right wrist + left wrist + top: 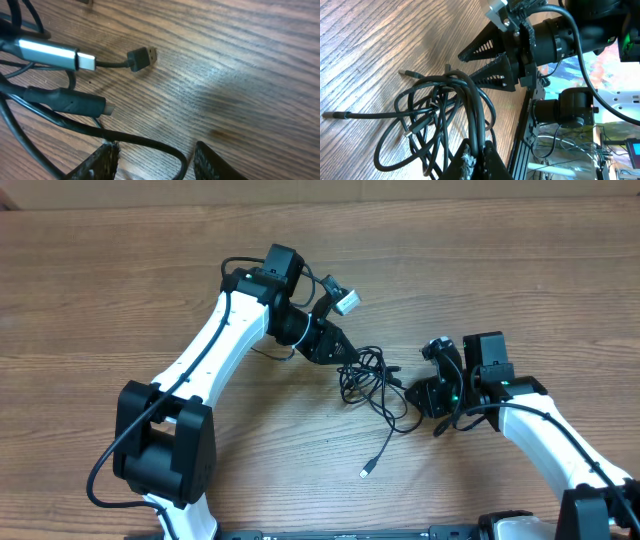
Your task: Untangle cables
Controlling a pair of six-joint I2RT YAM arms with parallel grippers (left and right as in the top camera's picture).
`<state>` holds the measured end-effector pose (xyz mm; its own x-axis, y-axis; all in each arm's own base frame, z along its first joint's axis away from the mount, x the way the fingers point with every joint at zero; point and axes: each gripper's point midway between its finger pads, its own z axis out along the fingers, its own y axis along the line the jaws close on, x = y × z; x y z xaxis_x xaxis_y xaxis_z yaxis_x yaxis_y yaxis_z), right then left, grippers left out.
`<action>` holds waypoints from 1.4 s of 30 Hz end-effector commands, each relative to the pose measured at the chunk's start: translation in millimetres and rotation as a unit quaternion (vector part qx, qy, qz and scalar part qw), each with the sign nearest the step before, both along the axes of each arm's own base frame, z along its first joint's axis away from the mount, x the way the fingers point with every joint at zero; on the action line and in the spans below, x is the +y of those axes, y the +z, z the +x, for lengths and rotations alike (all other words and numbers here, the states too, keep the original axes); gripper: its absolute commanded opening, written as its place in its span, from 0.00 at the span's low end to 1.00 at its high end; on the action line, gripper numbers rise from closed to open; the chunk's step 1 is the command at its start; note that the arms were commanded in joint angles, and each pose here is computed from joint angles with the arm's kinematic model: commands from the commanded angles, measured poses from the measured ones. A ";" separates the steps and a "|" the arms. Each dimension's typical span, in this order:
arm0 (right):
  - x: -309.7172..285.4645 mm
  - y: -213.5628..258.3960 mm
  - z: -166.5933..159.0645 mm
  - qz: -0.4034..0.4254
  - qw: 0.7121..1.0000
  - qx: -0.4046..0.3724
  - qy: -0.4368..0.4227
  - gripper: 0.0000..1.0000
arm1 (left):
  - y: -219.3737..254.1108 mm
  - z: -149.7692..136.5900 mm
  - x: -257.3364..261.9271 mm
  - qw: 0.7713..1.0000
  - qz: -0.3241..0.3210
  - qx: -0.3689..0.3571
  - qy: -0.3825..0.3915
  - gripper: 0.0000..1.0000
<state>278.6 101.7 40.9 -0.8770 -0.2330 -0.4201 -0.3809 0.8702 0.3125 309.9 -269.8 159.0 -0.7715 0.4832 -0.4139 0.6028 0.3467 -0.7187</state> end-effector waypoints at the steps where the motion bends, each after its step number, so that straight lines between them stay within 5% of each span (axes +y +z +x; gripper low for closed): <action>1: 4.4 6.7 5.4 0.012 1.000 -0.009 0.007 0.47 | 24.1 4.6 -0.8 0.999 -0.019 -0.027 0.003 0.04; 8: 6.9 7.9 4.7 0.019 1.000 -0.009 0.012 0.47 | 24.2 4.5 -0.8 0.999 -0.019 -0.027 0.003 0.04; 14: 41.4 31.7 -0.7 0.114 0.987 -0.049 0.105 0.48 | 24.7 4.1 -1.1 1.000 -0.020 -0.024 0.004 0.04; 27: 40.6 16.8 -13.2 0.111 0.986 -0.044 0.118 0.49 | 29.4 6.8 -2.0 0.999 -0.022 -0.029 0.006 0.04; 29: 40.6 16.7 -13.3 0.111 0.986 -0.044 0.118 0.42 | 31.6 8.0 -2.5 0.999 -0.023 -0.032 0.006 0.04; 34: 39.9 14.9 -16.8 0.110 0.986 -0.035 0.117 0.06 | 33.9 9.8 -2.7 0.999 -0.024 -0.037 0.006 0.04; 39: 21.1 -0.3 -16.7 0.063 0.997 0.009 0.046 0.04 | 28.6 12.6 1.0 0.999 -0.006 -0.042 0.011 0.04; 42: -31.6 -22.7 -7.7 -0.054 0.988 0.053 -0.135 0.04 | 24.5 14.0 8.2 0.999 0.009 -0.036 0.020 0.04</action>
